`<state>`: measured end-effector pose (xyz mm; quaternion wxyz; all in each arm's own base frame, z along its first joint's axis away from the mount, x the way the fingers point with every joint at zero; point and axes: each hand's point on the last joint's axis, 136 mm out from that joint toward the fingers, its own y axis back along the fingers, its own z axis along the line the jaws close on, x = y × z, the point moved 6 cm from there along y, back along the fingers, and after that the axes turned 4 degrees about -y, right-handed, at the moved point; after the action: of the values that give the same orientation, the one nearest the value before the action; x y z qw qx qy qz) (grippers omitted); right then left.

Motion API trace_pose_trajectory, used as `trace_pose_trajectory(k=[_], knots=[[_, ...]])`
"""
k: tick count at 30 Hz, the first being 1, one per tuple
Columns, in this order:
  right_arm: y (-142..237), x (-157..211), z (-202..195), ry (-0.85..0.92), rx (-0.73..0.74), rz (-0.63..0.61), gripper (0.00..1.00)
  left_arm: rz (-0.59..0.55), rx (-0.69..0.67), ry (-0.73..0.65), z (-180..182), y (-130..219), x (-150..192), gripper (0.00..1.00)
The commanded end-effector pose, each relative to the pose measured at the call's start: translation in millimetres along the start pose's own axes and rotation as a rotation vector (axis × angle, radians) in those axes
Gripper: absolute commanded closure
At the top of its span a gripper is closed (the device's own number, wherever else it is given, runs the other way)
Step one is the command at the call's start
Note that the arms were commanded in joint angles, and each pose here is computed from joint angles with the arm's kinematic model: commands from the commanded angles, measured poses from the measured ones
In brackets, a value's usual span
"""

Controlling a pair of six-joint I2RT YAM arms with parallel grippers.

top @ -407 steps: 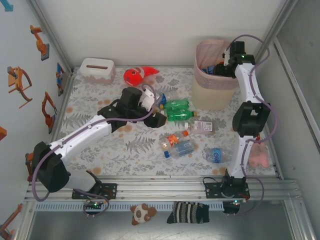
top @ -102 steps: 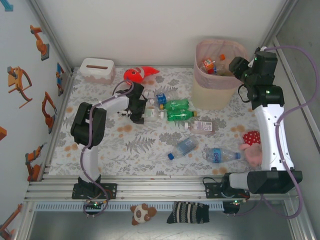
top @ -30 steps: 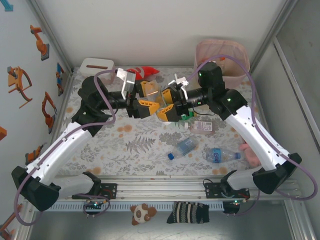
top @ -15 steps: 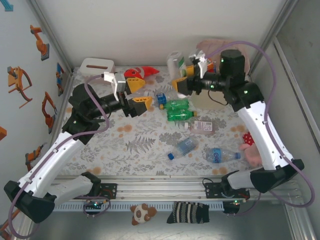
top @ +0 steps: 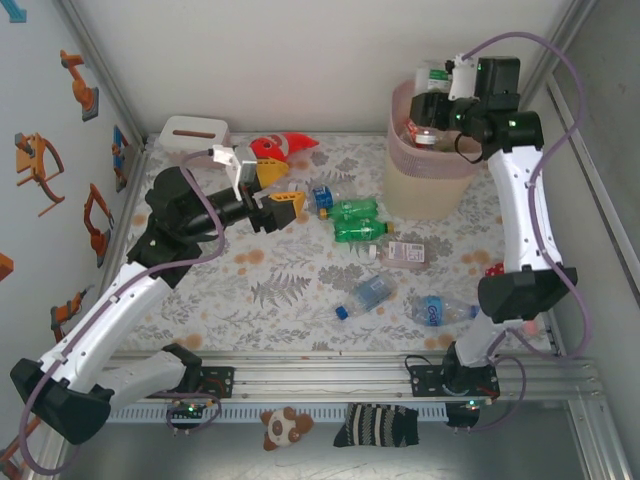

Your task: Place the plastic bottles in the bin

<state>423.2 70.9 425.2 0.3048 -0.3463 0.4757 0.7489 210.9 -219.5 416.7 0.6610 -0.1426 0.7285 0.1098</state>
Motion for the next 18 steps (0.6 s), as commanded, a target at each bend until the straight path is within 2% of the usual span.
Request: trace_pose_trajectory(k=[1,8,18], knots=[[-0.2,-3.8,-29.5,-0.064,0.157,0.019,0.47,0.016,-0.013,-0.008,4.2,-1.6,4.6,0.18],[-29.8,-0.7,-72.5,-0.061,0.278,0.082,0.48,0.028,-0.029,0.002,8.5,-3.6,8.5,0.18],[-63.3,43.6,-112.3,-0.031,0.444,0.301,0.47,0.068,-0.080,0.034,21.1,-9.3,18.8,0.19]])
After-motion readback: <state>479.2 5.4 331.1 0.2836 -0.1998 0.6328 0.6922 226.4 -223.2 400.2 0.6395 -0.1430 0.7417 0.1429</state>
